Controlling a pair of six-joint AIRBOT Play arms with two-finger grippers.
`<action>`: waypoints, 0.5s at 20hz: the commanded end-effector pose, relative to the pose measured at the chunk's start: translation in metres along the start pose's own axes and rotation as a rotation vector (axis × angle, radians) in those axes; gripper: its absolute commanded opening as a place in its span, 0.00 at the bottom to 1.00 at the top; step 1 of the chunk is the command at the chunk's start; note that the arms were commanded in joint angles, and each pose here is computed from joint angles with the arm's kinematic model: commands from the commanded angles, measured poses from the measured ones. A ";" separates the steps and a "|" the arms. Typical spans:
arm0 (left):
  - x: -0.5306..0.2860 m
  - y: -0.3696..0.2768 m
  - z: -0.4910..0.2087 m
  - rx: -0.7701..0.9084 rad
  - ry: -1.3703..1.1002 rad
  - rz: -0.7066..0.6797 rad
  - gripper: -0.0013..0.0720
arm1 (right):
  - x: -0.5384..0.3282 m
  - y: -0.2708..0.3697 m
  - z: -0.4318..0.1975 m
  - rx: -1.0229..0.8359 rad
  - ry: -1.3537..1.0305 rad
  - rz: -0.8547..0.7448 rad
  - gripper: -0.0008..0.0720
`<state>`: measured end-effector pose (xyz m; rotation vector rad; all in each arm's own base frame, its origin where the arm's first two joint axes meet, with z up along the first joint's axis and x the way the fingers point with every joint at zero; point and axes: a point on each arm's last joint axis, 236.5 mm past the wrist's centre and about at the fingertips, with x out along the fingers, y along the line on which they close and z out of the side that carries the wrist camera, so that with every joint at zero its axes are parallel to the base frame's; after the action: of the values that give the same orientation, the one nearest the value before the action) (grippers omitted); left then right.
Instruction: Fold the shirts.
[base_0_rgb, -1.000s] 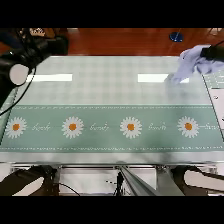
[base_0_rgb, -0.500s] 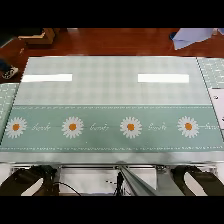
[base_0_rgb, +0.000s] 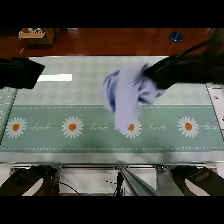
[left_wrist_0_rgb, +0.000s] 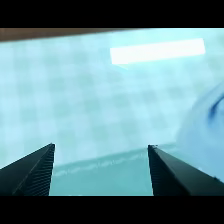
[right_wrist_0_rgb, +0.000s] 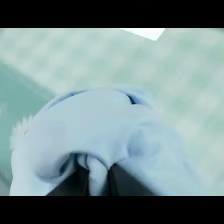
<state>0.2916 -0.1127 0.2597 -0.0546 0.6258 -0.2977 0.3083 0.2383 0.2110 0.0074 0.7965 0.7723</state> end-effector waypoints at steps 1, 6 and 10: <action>0.009 -0.004 -0.028 -0.014 0.098 -0.020 1.00 | 0.092 0.018 -0.081 -0.099 0.313 0.030 0.05; 0.034 -0.011 -0.069 -0.040 0.217 -0.054 1.00 | 0.165 0.007 -0.165 -0.129 0.599 0.008 0.17; 0.064 -0.005 -0.115 -0.048 0.340 -0.034 1.00 | 0.135 0.009 -0.124 -0.200 0.519 -0.028 0.58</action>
<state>0.2766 -0.1288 0.1651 -0.0649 0.8879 -0.3300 0.2800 0.3015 0.0261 -0.3277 1.2301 0.8485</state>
